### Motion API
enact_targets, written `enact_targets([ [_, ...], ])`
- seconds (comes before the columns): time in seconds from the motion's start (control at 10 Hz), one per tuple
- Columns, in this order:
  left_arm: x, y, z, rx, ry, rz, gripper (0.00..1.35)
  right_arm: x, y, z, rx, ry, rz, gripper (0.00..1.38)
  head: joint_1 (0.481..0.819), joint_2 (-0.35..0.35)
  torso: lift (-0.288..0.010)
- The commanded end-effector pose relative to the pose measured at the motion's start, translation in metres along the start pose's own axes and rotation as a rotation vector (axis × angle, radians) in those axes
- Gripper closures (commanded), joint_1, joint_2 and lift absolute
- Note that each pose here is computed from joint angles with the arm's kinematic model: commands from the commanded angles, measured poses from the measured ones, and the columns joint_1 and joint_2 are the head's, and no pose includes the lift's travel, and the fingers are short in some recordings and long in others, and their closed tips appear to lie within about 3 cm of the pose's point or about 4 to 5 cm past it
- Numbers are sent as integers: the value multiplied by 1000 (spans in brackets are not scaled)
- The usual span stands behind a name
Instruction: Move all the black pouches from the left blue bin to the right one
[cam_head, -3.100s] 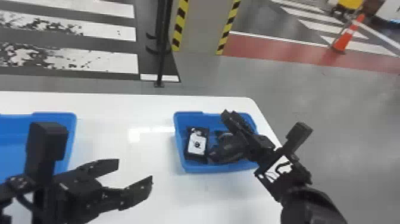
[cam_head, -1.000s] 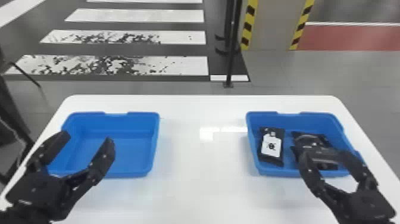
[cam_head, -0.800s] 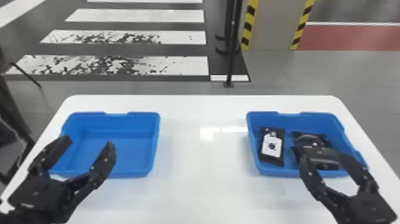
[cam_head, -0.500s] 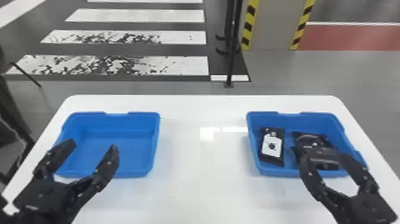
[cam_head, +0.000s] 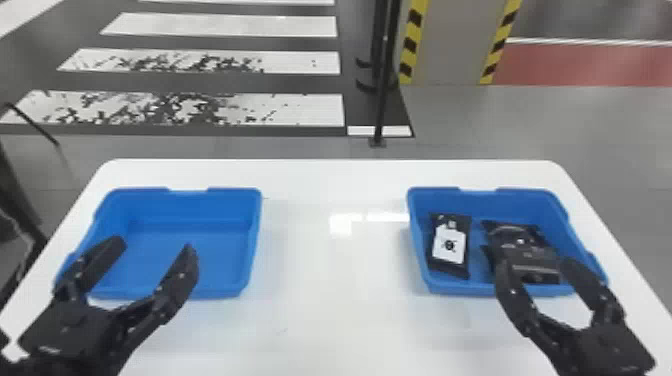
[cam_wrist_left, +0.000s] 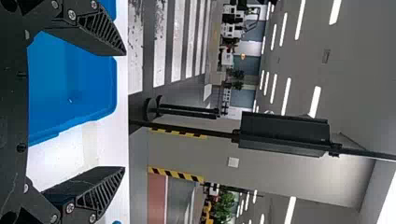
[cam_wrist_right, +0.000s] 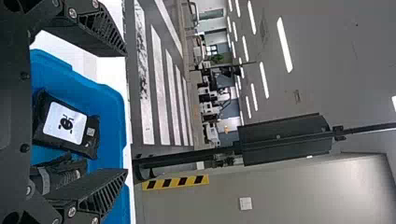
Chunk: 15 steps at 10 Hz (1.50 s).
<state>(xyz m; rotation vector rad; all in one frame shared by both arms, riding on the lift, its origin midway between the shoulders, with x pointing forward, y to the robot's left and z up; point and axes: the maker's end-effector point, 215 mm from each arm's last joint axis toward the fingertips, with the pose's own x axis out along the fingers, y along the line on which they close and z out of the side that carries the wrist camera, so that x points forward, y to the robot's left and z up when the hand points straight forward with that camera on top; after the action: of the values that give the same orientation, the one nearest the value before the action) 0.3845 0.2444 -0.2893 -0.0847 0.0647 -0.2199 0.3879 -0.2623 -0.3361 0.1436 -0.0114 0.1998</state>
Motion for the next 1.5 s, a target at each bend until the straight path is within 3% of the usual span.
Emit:
enact_targets([
  [0.0, 1, 0, 0, 0, 0, -1, 173, 0, 0, 0, 0, 0, 0, 144, 695, -26, -140],
  [1.4, 1, -4, -8, -23, 22, -6, 177, -3, 0, 4, 6, -5, -8, 145, 695, -35, -140],
])
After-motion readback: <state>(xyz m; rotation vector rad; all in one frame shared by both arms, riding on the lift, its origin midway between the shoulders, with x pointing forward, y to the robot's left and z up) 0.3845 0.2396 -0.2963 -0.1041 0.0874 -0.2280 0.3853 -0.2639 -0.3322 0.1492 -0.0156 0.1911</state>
